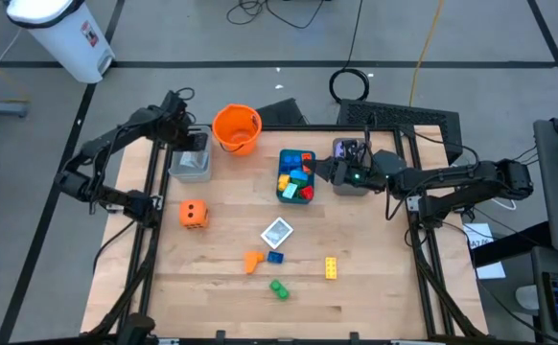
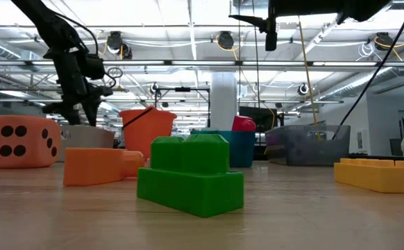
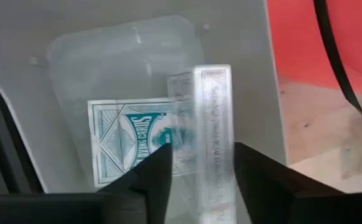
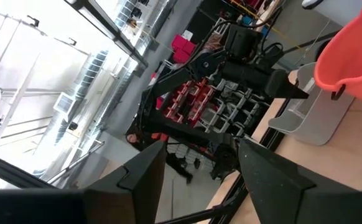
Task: Pick & Place Toys
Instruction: Put the brown deck of cards into the gray bin, then put the yellow game piece into the blue bin
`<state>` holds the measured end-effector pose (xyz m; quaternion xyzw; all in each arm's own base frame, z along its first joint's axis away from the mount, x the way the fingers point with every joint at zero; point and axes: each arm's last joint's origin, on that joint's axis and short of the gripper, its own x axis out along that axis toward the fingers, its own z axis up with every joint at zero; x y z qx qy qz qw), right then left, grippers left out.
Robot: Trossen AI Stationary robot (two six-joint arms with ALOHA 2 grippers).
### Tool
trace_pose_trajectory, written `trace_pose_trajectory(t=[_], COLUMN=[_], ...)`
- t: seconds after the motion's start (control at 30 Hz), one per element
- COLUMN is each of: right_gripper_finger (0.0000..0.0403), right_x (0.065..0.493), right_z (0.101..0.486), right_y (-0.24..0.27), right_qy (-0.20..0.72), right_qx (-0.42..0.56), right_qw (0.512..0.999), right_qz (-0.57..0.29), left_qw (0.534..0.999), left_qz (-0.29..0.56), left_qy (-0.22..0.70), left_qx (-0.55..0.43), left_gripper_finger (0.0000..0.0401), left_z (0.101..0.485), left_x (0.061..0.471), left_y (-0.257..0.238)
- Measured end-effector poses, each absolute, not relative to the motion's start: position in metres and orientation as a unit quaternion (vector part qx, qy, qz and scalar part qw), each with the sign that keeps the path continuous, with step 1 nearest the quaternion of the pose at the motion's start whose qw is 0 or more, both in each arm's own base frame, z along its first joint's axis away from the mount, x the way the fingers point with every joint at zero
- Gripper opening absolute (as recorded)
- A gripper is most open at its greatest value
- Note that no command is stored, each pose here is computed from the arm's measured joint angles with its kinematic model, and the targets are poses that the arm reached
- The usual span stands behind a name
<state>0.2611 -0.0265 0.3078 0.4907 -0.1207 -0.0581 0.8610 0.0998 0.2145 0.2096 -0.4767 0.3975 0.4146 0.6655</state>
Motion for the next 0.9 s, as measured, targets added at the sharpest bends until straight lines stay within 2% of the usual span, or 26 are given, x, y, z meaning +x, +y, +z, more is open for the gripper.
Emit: trace_pose_trajectory(t=[0.23,0.37,0.47,0.67,0.77,0.9], right_gripper_finger=[0.0196,0.0196,0.0196,0.0196,0.0196,0.0196], right_x=[0.261,0.261,0.261,0.261,0.261,0.260], right_z=[0.308,0.308,0.307,0.307,0.308,0.312], right_y=[-0.027,-0.026,-0.026,-0.026,-0.026,-0.028], right_qy=[-0.120,-0.120,-0.120,-0.120,-0.121,-0.151], right_qx=[0.492,0.494,0.499,0.496,0.488,0.488], right_qw=[0.860,0.859,0.856,0.858,0.862,0.857], right_qz=[-0.058,-0.058,-0.057,-0.058,-0.059,-0.064], left_qw=[0.676,0.700,0.737,0.852,0.886,0.910], left_qz=[0.410,0.410,0.393,0.244,0.173,0.132], left_qy=[0.384,0.346,0.298,0.166,0.109,0.068], left_qx=[-0.477,-0.471,-0.462,-0.432,-0.416,-0.387], left_gripper_finger=[0.0236,0.0243,0.0240,0.0228,0.0225,0.0223], left_z=[0.216,0.237,0.263,0.319,0.341,0.364], left_x=[0.098,0.094,0.091,0.090,0.091,0.097], left_y=[0.215,0.217,0.215,0.198,0.185,0.164])
